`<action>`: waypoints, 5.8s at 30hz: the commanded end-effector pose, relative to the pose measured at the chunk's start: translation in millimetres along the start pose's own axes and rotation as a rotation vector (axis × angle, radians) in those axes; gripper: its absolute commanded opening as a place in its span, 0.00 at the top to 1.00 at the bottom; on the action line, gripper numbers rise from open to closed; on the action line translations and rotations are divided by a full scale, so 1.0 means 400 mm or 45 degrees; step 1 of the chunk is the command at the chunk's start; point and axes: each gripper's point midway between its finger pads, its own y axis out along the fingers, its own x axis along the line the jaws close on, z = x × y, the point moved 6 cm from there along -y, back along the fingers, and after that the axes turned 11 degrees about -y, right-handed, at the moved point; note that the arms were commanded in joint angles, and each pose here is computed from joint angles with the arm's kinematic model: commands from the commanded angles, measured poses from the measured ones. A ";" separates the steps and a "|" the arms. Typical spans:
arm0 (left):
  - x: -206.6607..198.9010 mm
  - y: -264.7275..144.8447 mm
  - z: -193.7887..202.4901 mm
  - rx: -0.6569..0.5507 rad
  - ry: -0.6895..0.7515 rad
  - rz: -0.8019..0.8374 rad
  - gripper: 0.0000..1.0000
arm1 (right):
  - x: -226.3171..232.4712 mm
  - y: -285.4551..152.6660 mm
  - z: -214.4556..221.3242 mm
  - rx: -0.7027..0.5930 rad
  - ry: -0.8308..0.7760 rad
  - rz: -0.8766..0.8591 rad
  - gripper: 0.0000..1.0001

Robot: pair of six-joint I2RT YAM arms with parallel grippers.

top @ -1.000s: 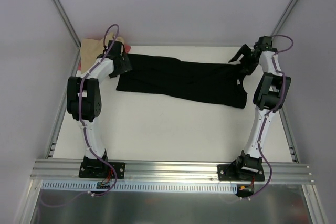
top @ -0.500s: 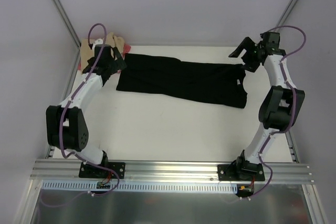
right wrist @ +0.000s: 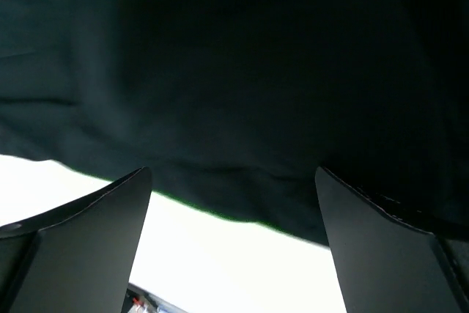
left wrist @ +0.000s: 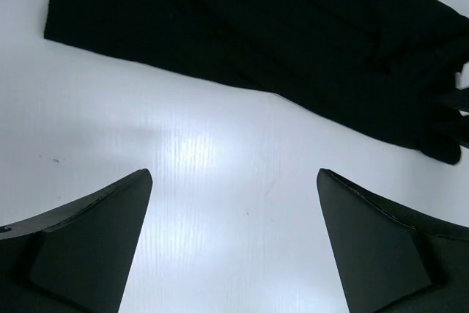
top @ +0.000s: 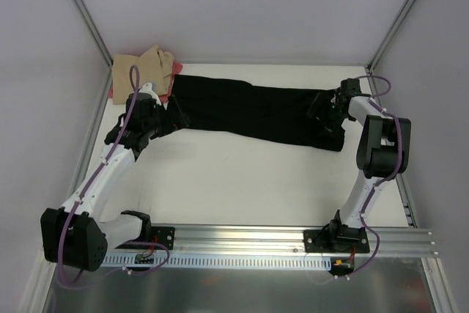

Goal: Fold and stack the t-shirts
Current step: Fold the other side of the tshirt into a rectangle, then rotate the tshirt 90 degrees

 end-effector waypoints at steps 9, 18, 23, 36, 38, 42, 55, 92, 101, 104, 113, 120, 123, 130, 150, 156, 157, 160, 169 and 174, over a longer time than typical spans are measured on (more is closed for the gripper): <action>-0.028 -0.108 0.024 0.034 0.030 0.118 0.01 | -0.117 0.047 0.057 0.109 0.099 0.230 0.01; -0.027 -0.138 0.022 0.044 0.074 0.098 0.01 | -0.228 -0.006 0.028 0.029 0.179 0.430 0.01; -0.026 -0.161 0.013 0.032 0.127 0.074 0.01 | -0.251 -0.019 -0.003 -0.007 0.225 0.417 0.01; -0.021 -0.125 0.030 0.118 0.132 0.076 0.01 | -0.301 -0.237 -0.141 -0.299 0.202 0.793 0.01; -0.017 -0.120 0.033 0.125 0.134 0.070 0.01 | -0.292 -0.269 -0.164 -0.329 0.194 0.827 0.01; -0.019 -0.106 0.032 0.125 0.146 0.089 0.01 | -0.217 -0.337 -0.203 -0.455 0.131 0.750 0.01; -0.031 0.254 -0.012 0.498 0.146 0.034 0.01 | 0.135 -0.385 0.132 -0.306 -0.236 0.018 0.01; -0.068 0.460 -0.006 0.770 1.773 -0.061 0.01 | 0.052 -0.333 0.436 -0.056 -0.263 -0.138 0.00; -0.116 0.520 0.004 0.743 1.849 0.128 0.01 | 0.044 -0.309 0.425 -0.022 -0.259 -0.120 0.00; -0.092 0.544 0.024 0.800 1.838 0.139 0.01 | 0.045 -0.310 0.422 -0.021 -0.261 -0.117 0.00; -0.069 0.589 0.057 0.932 1.718 0.194 0.01 | 0.046 -0.323 0.423 -0.039 -0.269 -0.106 0.00; -0.032 0.547 0.111 1.126 1.565 0.240 0.01 | 0.048 -0.329 0.424 -0.061 -0.268 -0.105 0.01; -0.029 0.511 0.144 1.217 1.505 0.222 0.01 | 0.049 -0.331 0.425 -0.077 -0.266 -0.112 0.01; -0.024 0.401 0.235 1.455 1.348 0.123 0.02 | 0.055 -0.339 0.436 -0.104 -0.267 -0.145 0.01; -0.004 0.086 0.595 1.806 0.978 -0.072 0.01 | 0.069 -0.420 0.520 -0.201 -0.312 -0.228 0.01; -0.047 0.003 0.711 1.782 0.946 -0.040 0.01 | 0.066 -0.429 0.549 -0.195 -0.315 -0.240 0.01; -0.049 -0.020 0.741 1.801 0.980 -0.034 0.01 | 0.064 -0.431 0.554 -0.202 -0.325 -0.239 0.01; -0.056 -0.038 0.760 1.710 1.044 -0.052 0.01 | 0.056 -0.429 0.562 -0.197 -0.334 -0.223 0.01; -0.259 -0.106 0.480 0.803 1.220 -0.040 0.01 | 0.074 -0.443 0.493 -0.216 -0.328 -0.169 0.01; -0.338 -0.203 0.326 0.288 1.275 -0.022 0.01 | 0.085 -0.415 0.383 -0.246 -0.279 -0.097 0.01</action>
